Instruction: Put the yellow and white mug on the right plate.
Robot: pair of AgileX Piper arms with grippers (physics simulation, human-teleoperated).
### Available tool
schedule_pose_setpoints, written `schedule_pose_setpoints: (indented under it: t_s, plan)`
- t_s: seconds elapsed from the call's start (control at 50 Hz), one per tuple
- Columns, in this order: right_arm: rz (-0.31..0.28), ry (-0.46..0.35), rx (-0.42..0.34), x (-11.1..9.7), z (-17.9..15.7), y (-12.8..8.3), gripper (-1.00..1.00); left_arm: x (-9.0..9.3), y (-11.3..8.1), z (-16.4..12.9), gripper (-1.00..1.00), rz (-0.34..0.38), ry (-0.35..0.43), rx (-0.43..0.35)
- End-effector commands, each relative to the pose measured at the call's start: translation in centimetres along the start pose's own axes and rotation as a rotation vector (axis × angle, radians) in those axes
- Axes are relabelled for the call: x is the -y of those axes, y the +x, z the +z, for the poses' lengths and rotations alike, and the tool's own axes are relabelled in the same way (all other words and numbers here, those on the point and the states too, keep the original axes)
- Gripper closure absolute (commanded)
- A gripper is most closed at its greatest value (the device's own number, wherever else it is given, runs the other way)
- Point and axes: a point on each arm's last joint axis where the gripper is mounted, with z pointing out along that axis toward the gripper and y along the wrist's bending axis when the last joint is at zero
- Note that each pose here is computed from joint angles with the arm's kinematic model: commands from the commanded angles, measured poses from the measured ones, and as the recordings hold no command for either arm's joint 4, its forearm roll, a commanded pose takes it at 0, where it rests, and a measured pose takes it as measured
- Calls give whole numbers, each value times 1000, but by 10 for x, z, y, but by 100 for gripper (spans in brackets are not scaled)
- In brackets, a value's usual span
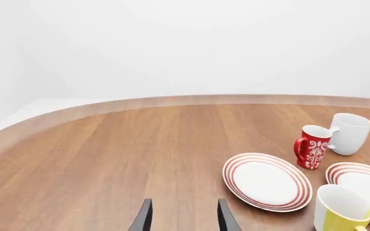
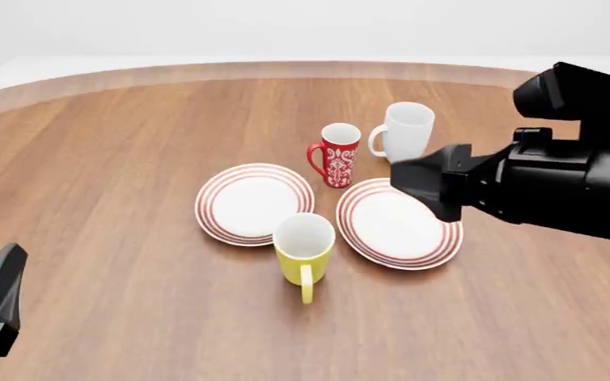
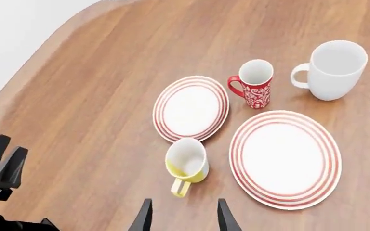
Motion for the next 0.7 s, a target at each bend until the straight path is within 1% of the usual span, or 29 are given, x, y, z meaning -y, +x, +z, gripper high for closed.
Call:
schedule_pose_setpoints:
  t_s: [0.02,0.06,0.2,0.22,0.32,0.44,0.5,0.6,0.7]
  plan:
    - [63,14,-53,1,18,8,-100,0,0,0,-100,0,0,0]
    - [76,18,-55,2,17,7,-100,0,0,0,-100,0,0,0]
    - [76,21,-87,-1,22,6,-100,0,0,0,-100,0,0,0]
    - [82,16,-102,-4,24,8,-100,0,0,0,-100,0,0,0]
    - [100,28,-133,-1,30,16,-100,0,0,0,-100,0,0,0]
    - [104,32,-152,-3,37,17,-100,0,0,0,-100,0,0,0]
    - [98,32,-167,-4,48,18,-100,0,0,0,-100,0,0,0]
    - [100,36,-171,-4,57,19,-100,0,0,0,-100,0,0,0]
    - [112,53,-153,2,57,16,-100,0,0,0,-100,0,0,0]
